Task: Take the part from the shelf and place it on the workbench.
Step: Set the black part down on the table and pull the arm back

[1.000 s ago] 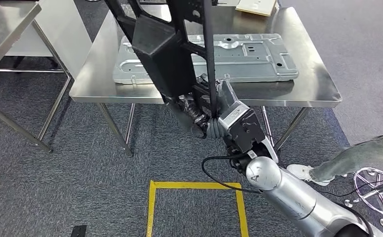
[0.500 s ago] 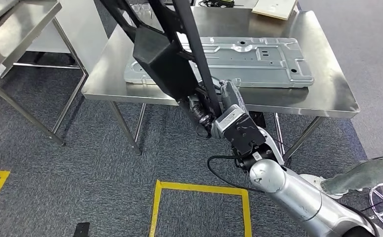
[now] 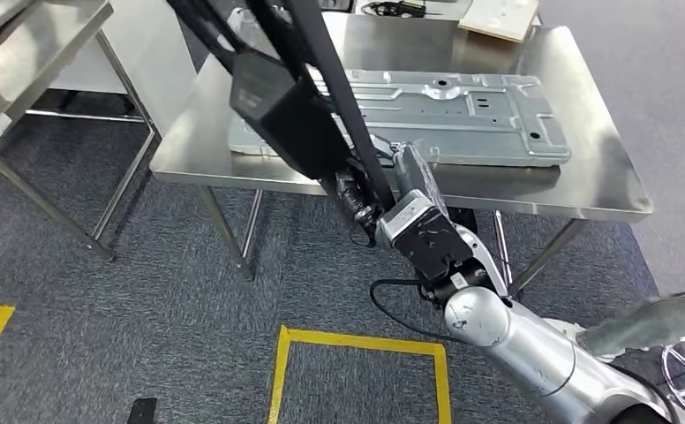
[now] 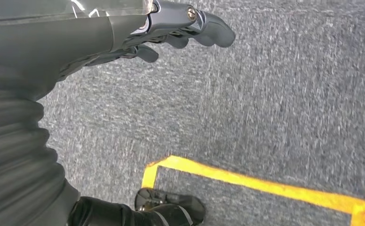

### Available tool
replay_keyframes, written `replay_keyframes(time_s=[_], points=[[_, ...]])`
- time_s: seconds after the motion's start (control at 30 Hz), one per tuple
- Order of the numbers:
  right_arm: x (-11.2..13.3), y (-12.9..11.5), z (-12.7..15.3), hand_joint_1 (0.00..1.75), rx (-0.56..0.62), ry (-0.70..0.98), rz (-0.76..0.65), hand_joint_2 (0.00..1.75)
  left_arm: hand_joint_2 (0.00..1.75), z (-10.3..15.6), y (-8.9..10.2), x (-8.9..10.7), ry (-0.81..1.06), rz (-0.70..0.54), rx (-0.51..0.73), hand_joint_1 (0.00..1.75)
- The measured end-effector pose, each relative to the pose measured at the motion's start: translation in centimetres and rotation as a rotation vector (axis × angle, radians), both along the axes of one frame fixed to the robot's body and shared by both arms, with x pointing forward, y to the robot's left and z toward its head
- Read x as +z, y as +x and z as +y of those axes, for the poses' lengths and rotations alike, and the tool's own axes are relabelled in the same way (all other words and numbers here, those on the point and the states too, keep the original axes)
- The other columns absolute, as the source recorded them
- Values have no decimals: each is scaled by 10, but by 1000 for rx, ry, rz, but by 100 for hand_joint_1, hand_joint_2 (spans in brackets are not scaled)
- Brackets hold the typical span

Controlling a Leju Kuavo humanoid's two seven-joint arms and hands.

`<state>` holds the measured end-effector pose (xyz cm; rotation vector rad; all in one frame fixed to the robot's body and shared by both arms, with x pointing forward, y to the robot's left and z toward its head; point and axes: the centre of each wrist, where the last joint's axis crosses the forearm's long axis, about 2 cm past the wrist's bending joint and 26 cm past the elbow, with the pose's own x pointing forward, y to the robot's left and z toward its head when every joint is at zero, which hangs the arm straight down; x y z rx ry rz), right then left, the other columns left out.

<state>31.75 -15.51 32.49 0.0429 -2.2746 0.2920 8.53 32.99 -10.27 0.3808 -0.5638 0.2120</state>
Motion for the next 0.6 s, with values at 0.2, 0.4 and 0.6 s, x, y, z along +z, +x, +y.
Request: replay_keyframes(time_s=[0.2, 0.4, 0.6], points=[[-1, 0, -2, 175, -6, -6, 2, 175, 175, 0, 0, 0, -2, -1, -3, 0], [-1, 0, -4, 175, -14, -14, -4, 175, 175, 0, 1, 0, -4, -4, -6, 0], [0, -1, -5, 175, -18, -16, -8, 175, 175, -1, 3, 1, 0, -8, -11, 0]])
